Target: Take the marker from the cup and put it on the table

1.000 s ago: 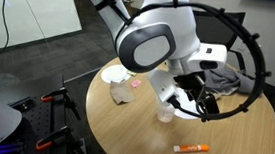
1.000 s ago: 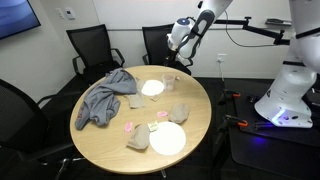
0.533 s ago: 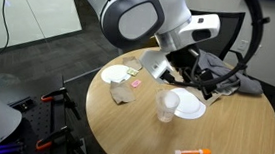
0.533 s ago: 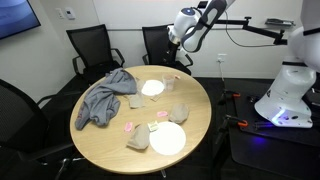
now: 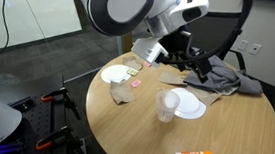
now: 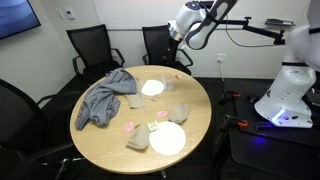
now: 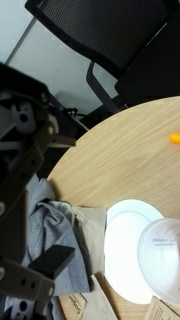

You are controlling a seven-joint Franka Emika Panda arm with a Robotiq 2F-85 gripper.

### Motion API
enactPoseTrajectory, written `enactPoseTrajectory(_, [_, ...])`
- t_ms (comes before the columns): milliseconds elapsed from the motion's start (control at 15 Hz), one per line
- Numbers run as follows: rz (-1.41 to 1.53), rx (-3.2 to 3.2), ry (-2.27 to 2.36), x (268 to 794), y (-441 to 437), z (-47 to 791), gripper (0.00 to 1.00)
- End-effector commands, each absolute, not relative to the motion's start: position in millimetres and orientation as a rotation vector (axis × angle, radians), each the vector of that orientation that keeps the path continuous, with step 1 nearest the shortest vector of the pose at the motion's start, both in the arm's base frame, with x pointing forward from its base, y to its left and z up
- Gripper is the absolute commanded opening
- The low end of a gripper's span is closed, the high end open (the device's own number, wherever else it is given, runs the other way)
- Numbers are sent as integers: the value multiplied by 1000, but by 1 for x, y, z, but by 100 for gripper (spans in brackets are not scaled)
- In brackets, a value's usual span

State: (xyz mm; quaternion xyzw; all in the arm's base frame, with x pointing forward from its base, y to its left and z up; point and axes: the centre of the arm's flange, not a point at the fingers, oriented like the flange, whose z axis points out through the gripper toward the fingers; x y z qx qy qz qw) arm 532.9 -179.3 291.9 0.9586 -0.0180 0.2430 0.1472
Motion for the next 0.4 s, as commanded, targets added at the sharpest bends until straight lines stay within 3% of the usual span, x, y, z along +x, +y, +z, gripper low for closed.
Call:
enactPoseTrajectory(0, [701,2760,-48,532,-177,293,100])
enactPoseTrajectory(333, [702,2761,-47,531,-177,293,100])
